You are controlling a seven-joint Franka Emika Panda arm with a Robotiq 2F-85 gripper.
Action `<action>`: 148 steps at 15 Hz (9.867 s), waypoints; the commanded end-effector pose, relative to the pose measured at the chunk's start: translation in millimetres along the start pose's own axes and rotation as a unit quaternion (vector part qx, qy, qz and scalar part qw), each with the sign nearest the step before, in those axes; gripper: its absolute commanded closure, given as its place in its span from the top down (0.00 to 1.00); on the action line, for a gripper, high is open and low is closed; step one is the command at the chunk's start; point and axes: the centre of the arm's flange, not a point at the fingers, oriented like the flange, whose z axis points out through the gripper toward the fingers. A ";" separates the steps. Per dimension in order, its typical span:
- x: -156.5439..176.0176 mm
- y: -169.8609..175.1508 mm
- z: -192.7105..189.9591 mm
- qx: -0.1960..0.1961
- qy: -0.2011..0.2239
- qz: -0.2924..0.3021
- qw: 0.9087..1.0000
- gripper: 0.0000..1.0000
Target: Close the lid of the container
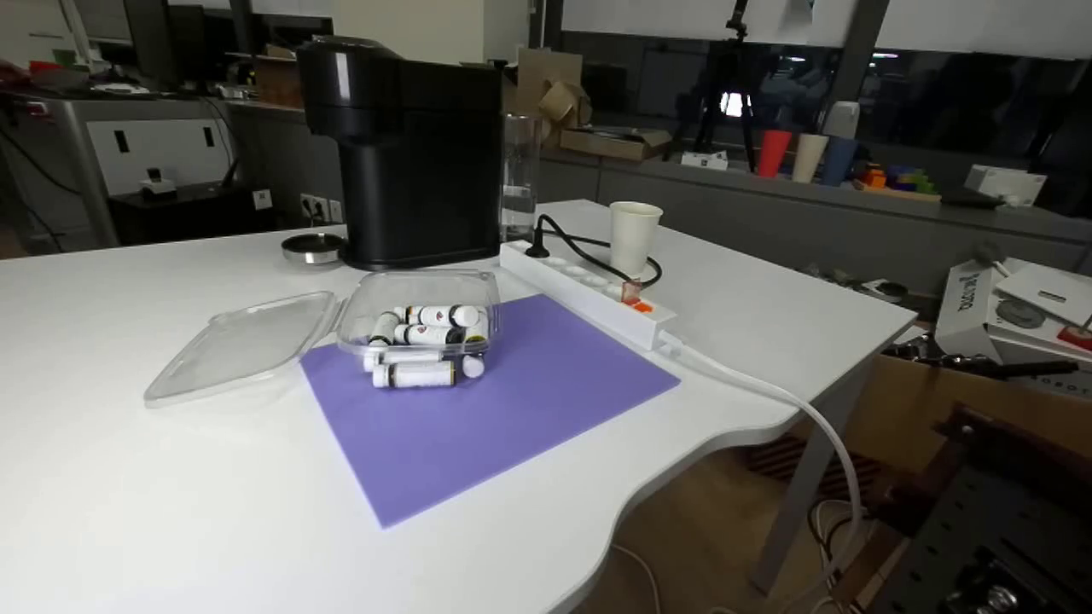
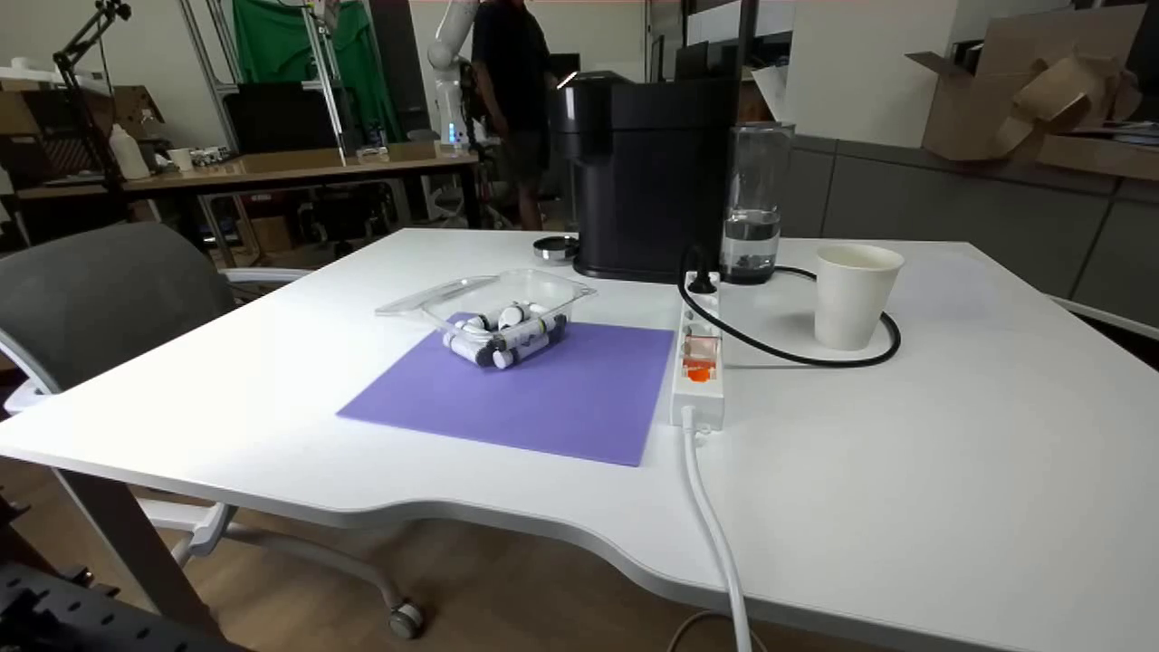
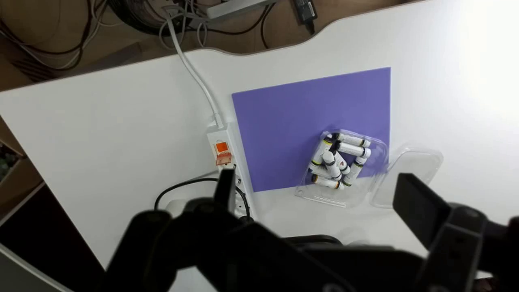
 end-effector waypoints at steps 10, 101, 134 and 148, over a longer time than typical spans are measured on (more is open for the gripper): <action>44.0 -11.5 38.2 -0.018 0.011 -0.034 0.999 1.00; 89.9 -330.1 469.7 -0.340 0.204 -0.612 0.684 1.00; 155.9 -226.6 360.3 -0.303 0.068 -0.234 0.922 1.00; 178.0 -140.3 344.3 -0.088 -0.106 -0.171 0.976 1.00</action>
